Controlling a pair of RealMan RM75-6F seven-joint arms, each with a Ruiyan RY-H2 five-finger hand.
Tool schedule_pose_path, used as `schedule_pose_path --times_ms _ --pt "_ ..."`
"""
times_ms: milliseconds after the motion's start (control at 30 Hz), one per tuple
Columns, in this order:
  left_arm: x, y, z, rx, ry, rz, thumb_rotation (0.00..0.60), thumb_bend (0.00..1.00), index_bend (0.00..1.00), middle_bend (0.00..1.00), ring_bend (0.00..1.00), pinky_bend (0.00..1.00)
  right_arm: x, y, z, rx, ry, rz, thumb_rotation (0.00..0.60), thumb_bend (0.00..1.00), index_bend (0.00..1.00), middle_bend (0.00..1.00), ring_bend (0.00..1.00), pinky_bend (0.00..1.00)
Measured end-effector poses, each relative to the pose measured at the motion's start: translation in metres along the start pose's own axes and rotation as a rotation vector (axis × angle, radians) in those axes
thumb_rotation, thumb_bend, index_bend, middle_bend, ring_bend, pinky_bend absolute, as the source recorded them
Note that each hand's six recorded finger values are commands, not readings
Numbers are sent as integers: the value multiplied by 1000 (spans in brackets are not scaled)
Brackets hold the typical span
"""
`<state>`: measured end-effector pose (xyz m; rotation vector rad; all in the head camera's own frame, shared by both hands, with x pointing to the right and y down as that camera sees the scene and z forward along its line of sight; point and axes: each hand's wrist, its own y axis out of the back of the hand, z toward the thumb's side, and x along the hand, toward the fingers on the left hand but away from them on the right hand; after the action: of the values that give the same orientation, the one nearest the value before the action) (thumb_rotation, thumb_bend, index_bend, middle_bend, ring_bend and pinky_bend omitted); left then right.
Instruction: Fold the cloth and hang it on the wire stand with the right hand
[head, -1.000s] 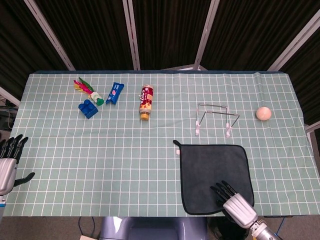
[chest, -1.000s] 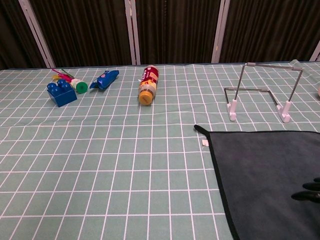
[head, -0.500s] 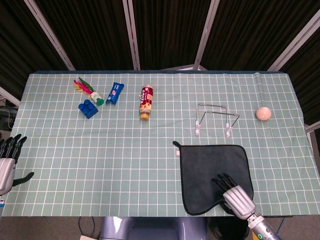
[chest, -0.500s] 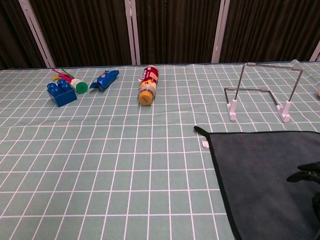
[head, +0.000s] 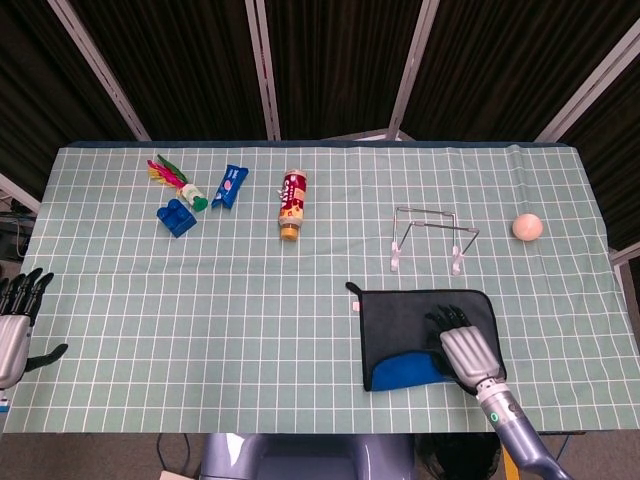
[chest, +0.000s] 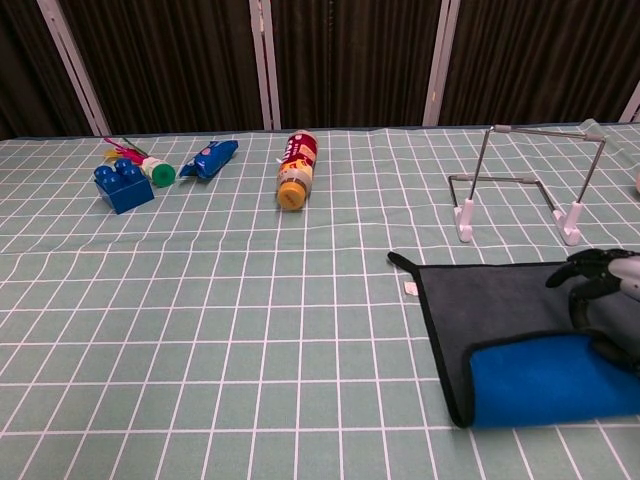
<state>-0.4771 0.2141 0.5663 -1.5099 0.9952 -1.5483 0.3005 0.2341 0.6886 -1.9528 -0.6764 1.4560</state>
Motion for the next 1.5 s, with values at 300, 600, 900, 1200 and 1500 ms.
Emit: schedule_pose_path --times_ms 300,600,900,1200,1500 --pt "3 -3 -2 4 9 -11 600 0 0 0 0 0 -44 16 11 21 -73 -20 600 431 644 152 0 28" --pt "6 -6 -4 8 16 -20 600 0 0 0 0 0 -65 24 9 -7 -121 -39 600 430 646 158 0 28" --pt "7 -7 -4 9 20 -23 600 0 0 0 0 0 -80 33 -4 -101 -204 -54 600 431 648 161 0 30" --pt "7 -7 -5 8 23 -25 600 0 0 0 0 0 -87 32 -5 -106 -226 -58 600 431 647 161 0 30" --pt "8 -7 -6 8 25 -26 600 0 0 0 0 0 -92 31 -9 -100 -253 -74 600 431 650 162 0 30"
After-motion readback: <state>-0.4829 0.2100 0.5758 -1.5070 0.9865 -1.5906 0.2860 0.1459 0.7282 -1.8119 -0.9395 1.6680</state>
